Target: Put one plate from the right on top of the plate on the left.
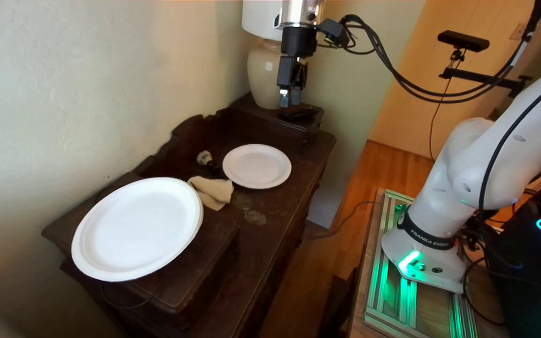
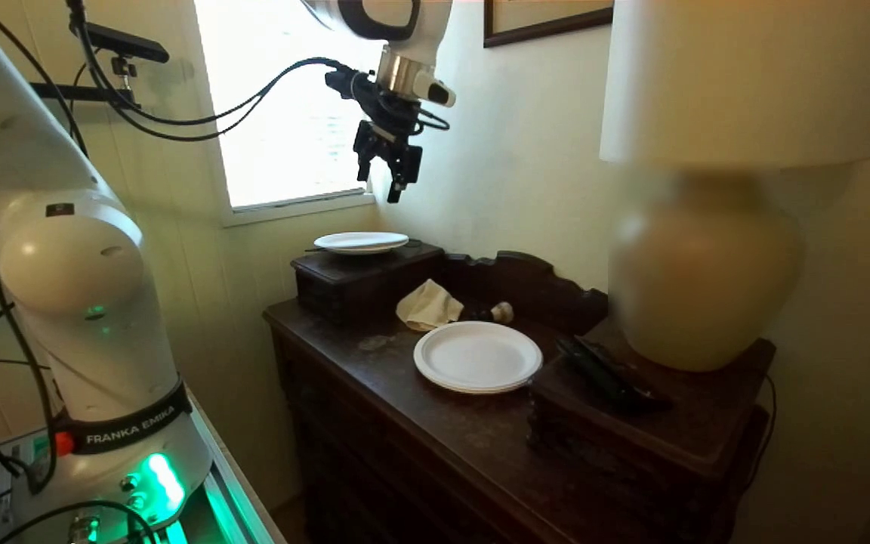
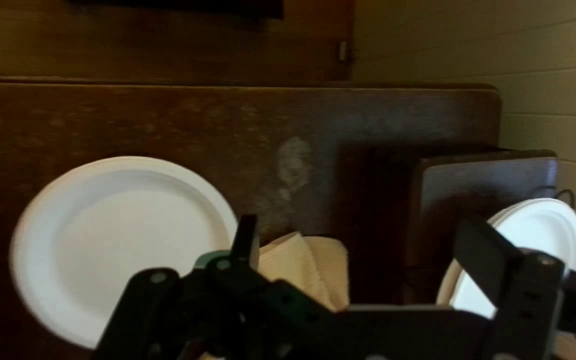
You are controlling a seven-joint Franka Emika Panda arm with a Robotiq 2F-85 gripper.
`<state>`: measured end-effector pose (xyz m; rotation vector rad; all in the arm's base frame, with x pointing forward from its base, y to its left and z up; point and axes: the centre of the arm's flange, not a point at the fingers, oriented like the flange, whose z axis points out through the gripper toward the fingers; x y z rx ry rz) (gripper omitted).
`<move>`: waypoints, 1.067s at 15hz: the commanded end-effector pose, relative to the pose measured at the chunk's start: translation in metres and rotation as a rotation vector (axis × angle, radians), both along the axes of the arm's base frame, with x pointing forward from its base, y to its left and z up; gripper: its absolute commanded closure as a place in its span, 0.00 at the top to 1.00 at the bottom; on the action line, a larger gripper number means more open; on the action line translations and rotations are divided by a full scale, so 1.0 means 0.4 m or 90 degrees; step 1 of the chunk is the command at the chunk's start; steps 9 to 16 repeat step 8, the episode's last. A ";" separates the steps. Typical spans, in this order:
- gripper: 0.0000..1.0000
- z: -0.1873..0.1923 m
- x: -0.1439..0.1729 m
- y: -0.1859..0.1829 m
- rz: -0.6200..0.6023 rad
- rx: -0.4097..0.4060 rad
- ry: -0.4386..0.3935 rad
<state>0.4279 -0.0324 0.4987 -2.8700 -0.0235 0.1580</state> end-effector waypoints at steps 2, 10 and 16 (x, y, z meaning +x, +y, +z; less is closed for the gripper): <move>1.00 0.040 -0.023 -0.046 -0.004 -0.041 -0.021; 1.00 0.021 -0.013 -0.035 0.003 -0.040 -0.010; 1.00 0.021 -0.013 -0.035 0.003 -0.040 -0.010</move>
